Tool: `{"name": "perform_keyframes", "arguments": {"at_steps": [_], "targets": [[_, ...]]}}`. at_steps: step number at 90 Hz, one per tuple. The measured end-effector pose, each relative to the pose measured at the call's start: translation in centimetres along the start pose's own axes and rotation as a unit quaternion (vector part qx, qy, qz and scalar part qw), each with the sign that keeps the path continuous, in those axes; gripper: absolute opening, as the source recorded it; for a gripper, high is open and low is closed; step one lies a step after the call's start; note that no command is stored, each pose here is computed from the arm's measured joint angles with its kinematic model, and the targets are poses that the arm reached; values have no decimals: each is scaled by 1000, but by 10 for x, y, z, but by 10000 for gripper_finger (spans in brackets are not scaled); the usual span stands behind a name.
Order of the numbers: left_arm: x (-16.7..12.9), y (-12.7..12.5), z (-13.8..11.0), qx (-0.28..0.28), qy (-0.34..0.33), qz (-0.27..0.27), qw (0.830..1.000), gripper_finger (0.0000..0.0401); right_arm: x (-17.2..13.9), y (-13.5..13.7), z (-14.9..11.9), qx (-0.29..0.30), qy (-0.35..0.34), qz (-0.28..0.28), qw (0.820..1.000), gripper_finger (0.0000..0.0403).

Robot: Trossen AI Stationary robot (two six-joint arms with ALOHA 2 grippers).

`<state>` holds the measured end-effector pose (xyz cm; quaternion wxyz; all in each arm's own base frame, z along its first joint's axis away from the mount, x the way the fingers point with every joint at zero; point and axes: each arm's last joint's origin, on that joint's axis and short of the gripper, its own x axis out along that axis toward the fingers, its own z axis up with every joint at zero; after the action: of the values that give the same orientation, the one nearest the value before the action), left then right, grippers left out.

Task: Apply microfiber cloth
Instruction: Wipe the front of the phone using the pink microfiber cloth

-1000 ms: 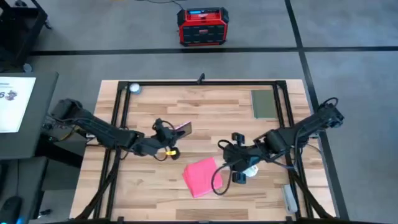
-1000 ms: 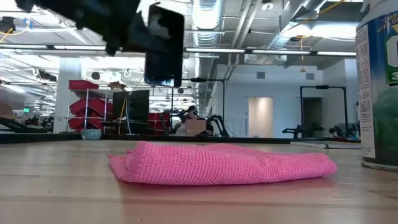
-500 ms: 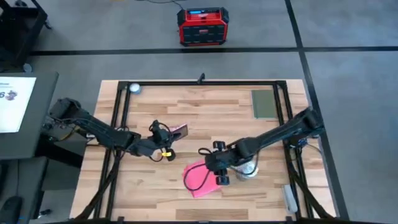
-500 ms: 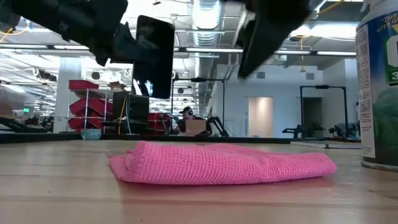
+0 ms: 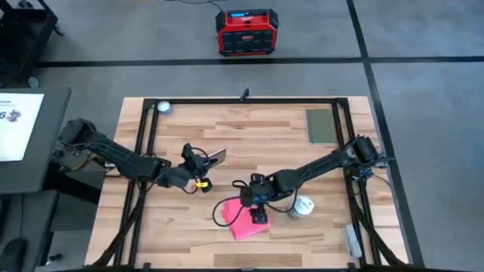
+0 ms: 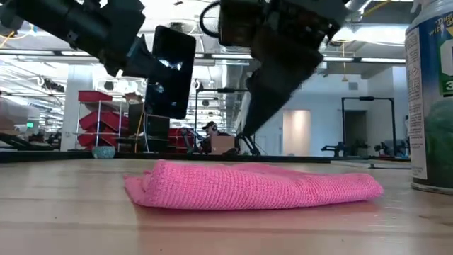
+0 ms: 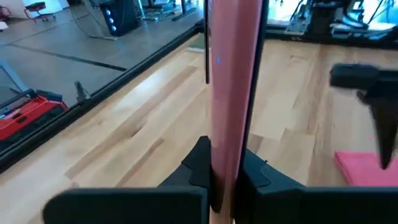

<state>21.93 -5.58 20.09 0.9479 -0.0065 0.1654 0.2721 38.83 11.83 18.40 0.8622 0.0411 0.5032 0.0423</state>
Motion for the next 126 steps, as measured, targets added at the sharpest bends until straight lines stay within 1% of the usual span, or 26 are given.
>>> {"name": "perform_keyframes", "arguments": {"at_steps": [13,19,26,39,44,51,55,60,63,69,71,73,78,87,93,98,111,126], "targets": [[-4,4,2,-1,3,1,1000,3,1,1,1,0,-6,8,1000,275],[-5,5,3,-4,1,1,1000,3,9,1,0,0,0,8,1000,275],[-7,7,5,-5,-2,0,1000,3,22,-1,-7,0,22,2,1000,275],[-9,9,6,-5,-2,7,1000,4,46,-6,-10,7,32,14,999,275],[-9,10,7,-12,-3,8,1000,4,51,-8,-10,10,28,14,999,275],[-9,11,6,-16,1,13,1000,3,58,-10,-11,12,31,14,999,263],[-9,11,5,-15,4,14,1000,3,61,-11,-11,11,29,12,999,245],[-8,11,5,-18,1,14,1000,3,65,-12,-11,11,28,9,999,201],[-9,11,6,-19,1,13,1000,2,68,-12,-12,9,29,9,999,165],[-8,11,6,-21,1,13,1000,2,69,-15,-11,5,25,11,1000,70],[-8,11,5,-20,2,12,1000,2,69,-16,-11,1,24,11,1000,46],[-8,11,5,-20,2,12,1000,2,69,-17,-11,-1,24,10,1000,30],[-8,11,6,-23,1,12,1000,2,69,-19,-10,-1,22,6,1000,17],[-8,11,6,-23,2,10,1000,2,61,-23,-4,0,4,7,1000,6],[-9,11,6,-26,2,9,1000,2,54,-27,0,1,-9,-9,1000,4],[-9,11,6,-27,2,7,1000,2,45,-29,3,-7,-17,-33,999,3],[-10,8,7,-37,-2,-12,999,2,-1,-29,28,-18,-81,-102,991,2],[-13,4,12,-48,-20,-35,998,2,-44,-30,43,-29,-142,-167,975,1]]}}
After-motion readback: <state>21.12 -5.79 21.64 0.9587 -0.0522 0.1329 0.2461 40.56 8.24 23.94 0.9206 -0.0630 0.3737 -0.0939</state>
